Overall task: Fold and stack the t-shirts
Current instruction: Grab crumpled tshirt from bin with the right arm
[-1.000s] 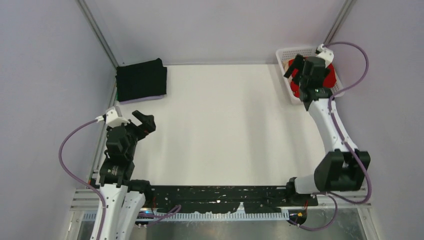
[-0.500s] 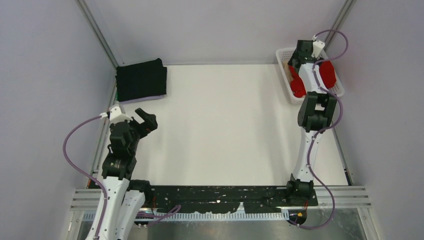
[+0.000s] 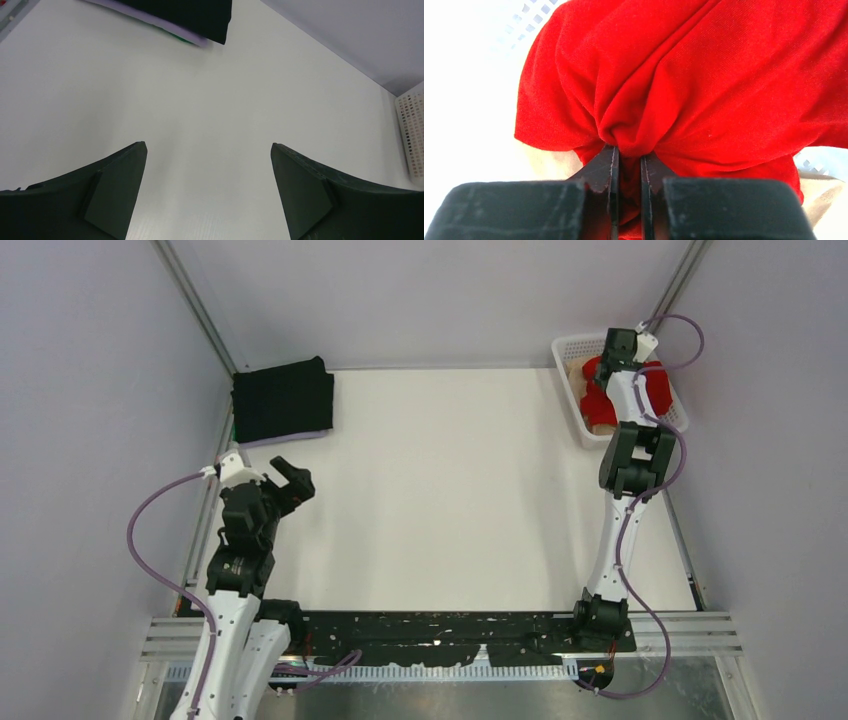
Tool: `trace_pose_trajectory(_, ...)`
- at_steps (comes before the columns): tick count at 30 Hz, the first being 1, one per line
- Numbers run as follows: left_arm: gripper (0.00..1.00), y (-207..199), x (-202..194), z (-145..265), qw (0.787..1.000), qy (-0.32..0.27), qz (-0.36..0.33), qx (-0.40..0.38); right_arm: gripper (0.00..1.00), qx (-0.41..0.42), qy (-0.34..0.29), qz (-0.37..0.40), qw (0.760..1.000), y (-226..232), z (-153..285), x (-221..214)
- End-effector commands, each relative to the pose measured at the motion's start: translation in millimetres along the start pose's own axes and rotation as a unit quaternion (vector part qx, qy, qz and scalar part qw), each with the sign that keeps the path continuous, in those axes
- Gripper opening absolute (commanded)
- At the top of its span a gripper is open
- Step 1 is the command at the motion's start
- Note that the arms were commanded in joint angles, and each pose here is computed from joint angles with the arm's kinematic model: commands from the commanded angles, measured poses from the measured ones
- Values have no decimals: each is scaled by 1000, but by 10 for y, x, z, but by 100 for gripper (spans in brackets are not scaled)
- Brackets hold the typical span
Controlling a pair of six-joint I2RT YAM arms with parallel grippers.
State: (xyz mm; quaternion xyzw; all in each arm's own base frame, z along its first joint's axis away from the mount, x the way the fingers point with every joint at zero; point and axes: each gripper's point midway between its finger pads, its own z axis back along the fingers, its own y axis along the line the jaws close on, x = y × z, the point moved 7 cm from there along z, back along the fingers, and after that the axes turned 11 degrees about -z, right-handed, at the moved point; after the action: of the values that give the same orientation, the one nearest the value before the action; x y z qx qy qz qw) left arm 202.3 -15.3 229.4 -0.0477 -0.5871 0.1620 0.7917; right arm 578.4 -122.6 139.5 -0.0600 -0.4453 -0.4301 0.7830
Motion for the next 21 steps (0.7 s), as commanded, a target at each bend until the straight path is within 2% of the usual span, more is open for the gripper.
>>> trace_pose_trajectory(1,99,-6,78,-1,1000,-21,9,4,5,62,-59,-27,996,279,434,548)
trace_pose_trajectory(5,99,-23,75,14,1000,-18,9,-4,5,106,-106,-26,988,393,977,1028)
trace_pose_trajectory(11,99,-41,47,38,1000,-17,13,-19,5,212,-176,-26,961,468,2215,1717)
trace_pose_trajectory(16,99,-74,52,79,999,-18,15,-36,5,331,-182,2,926,575,3045,1788)
trace_pose_trajectory(21,99,-91,18,109,999,-9,14,-49,5,485,-144,37,862,715,3998,1615)
